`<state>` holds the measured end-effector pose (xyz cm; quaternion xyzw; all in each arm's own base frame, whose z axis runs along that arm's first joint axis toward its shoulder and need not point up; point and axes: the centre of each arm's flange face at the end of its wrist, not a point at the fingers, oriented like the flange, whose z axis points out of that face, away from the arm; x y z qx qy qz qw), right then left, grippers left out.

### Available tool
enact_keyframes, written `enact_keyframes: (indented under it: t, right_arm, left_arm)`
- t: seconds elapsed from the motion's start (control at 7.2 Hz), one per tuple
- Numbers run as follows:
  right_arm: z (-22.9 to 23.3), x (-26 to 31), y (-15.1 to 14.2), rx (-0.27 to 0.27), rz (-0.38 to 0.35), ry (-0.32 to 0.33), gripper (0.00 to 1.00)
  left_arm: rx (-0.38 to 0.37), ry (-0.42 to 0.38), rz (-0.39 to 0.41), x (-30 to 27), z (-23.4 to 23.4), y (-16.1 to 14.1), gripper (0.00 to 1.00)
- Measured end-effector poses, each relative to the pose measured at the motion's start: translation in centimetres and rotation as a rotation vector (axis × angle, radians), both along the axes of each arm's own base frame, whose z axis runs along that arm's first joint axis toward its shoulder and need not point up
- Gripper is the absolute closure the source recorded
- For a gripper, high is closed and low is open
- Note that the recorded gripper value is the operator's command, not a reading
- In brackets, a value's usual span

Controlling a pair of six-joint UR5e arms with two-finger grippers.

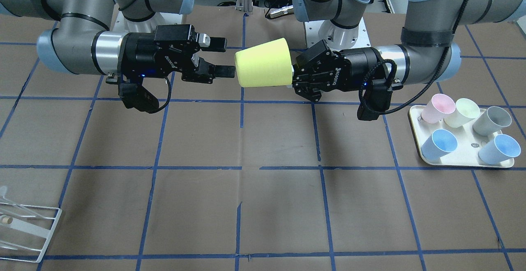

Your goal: Transfer IKEA cup to right arm and place on rack

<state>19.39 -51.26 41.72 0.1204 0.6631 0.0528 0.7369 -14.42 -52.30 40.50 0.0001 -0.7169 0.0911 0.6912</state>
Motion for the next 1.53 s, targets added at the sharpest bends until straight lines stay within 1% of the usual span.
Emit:
enact_keyframes:
  t: [0.28,0.56,0.69,0.97,1.11,1.25,1.39,1.53]
  right_arm:
    - [0.5,-0.1,-1.2,0.002,0.001,-0.011,0.00]
    - [0.0,0.2,-1.7,-0.005,0.011,-0.010,0.00]
    - [0.0,0.8,-1.5,-0.006,0.023,-0.010,0.03]
    - [0.2,1.8,-1.3,-0.007,0.039,-0.017,0.21]
    - [0.4,1.9,-1.3,-0.002,0.042,-0.019,0.26]
    - [0.4,1.9,-1.4,0.007,0.043,-0.021,0.26]
    - [0.4,1.9,-1.4,0.011,0.043,-0.023,0.26]
    - [0.4,1.9,-1.5,0.013,0.043,-0.024,0.26]
  left_arm:
    - [0.005,0.005,-0.003,-0.5,-0.3,0.2,0.97]
    - [0.005,0.015,0.010,-0.6,-0.3,0.1,0.97]
    - [0.005,0.019,0.014,-0.7,-0.3,0.1,0.96]
    - [0.005,0.020,0.013,-0.8,-0.3,0.1,0.95]
    - [0.006,0.020,0.008,-1.1,-0.3,0.2,0.94]
    - [0.007,0.021,0.002,-1.5,-0.4,0.3,0.94]
    - [0.007,0.021,-0.001,-1.6,-0.3,0.3,0.91]
    - [0.006,0.021,-0.002,-1.7,-0.3,0.3,0.82]
